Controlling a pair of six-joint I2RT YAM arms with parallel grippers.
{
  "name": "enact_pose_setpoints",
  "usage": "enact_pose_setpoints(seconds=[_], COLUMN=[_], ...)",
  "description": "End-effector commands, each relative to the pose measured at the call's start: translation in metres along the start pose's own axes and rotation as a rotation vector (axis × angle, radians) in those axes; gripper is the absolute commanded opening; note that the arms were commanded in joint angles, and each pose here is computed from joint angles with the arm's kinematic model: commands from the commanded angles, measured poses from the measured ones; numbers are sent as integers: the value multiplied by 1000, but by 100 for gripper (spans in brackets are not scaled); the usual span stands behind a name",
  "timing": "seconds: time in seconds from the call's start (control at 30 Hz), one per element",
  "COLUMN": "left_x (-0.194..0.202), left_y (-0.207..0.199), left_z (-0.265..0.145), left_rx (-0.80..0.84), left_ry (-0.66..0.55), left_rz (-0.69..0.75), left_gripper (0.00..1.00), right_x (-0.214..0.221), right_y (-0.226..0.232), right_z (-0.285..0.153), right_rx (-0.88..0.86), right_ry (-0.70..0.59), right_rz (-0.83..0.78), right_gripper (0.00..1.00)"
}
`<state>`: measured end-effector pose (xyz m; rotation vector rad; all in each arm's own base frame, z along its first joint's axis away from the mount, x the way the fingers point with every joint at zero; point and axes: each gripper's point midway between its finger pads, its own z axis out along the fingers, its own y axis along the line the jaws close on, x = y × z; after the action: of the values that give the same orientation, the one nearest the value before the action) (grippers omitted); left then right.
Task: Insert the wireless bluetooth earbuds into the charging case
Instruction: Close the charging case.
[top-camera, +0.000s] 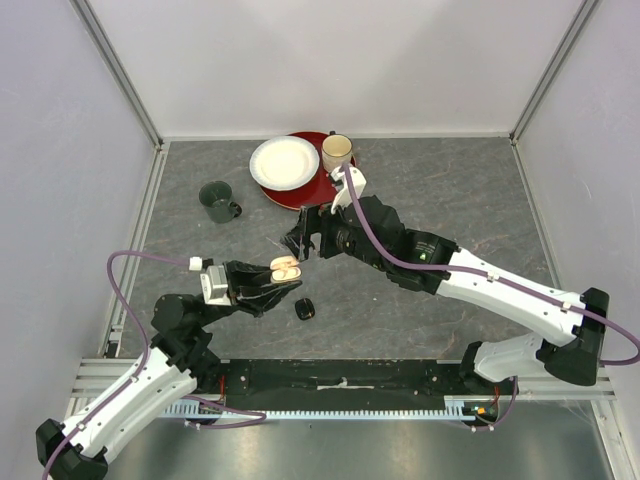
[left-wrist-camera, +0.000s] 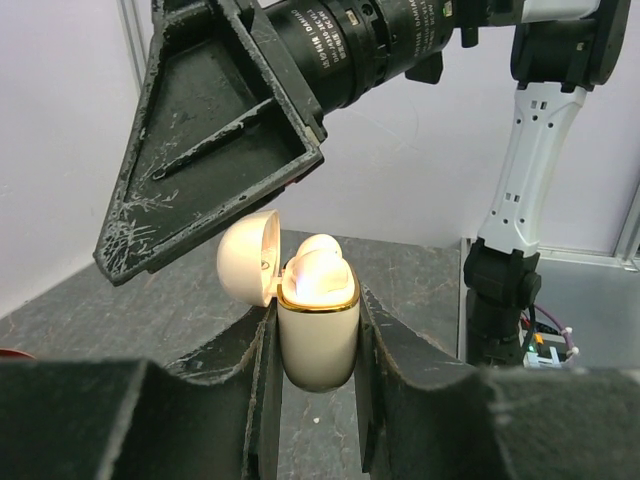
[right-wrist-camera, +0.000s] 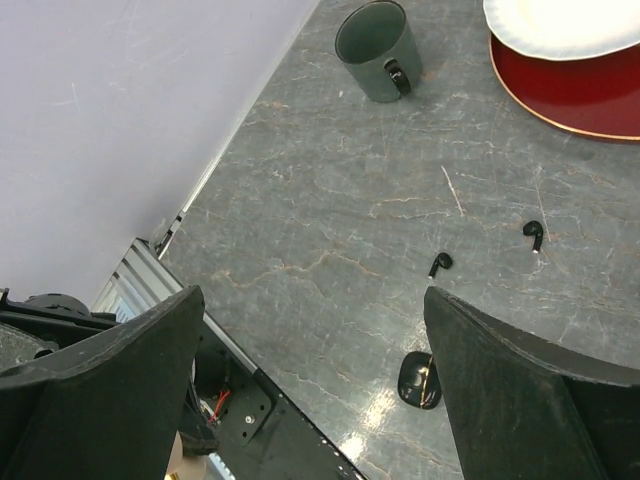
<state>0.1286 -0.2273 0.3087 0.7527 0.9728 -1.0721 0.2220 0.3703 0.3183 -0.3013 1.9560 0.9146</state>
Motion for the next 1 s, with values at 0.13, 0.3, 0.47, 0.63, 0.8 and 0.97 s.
enact_pose_setpoints(seconds=[0.13, 0.3, 0.47, 0.63, 0.8, 0.97], left_x=[-14, -12, -11, -5, 0, 4], left_y=[-5, -2, 5, 12, 17, 25], left_z=[6, 6, 6, 7, 9, 12], left_rx=[35, 18, -28, -67, -91, -145], left_ry=[-17, -15, -13, 4, 17, 44], left_rz=[3, -12, -33, -74, -101, -167], left_gripper=[2, 2, 2, 2, 2, 2], right_x=[3, 12, 21, 29, 34, 24], right_y=[10, 6, 2, -4, -9, -22], right_z=[3, 2, -2, -6, -11, -18], right_rx=[-46, -48, -45, -40, -48, 10], right_ry=[21, 43, 60, 64, 51, -19], right_rz=[23, 26, 35, 56, 86, 138], right_gripper=[97, 97, 97, 97, 97, 97])
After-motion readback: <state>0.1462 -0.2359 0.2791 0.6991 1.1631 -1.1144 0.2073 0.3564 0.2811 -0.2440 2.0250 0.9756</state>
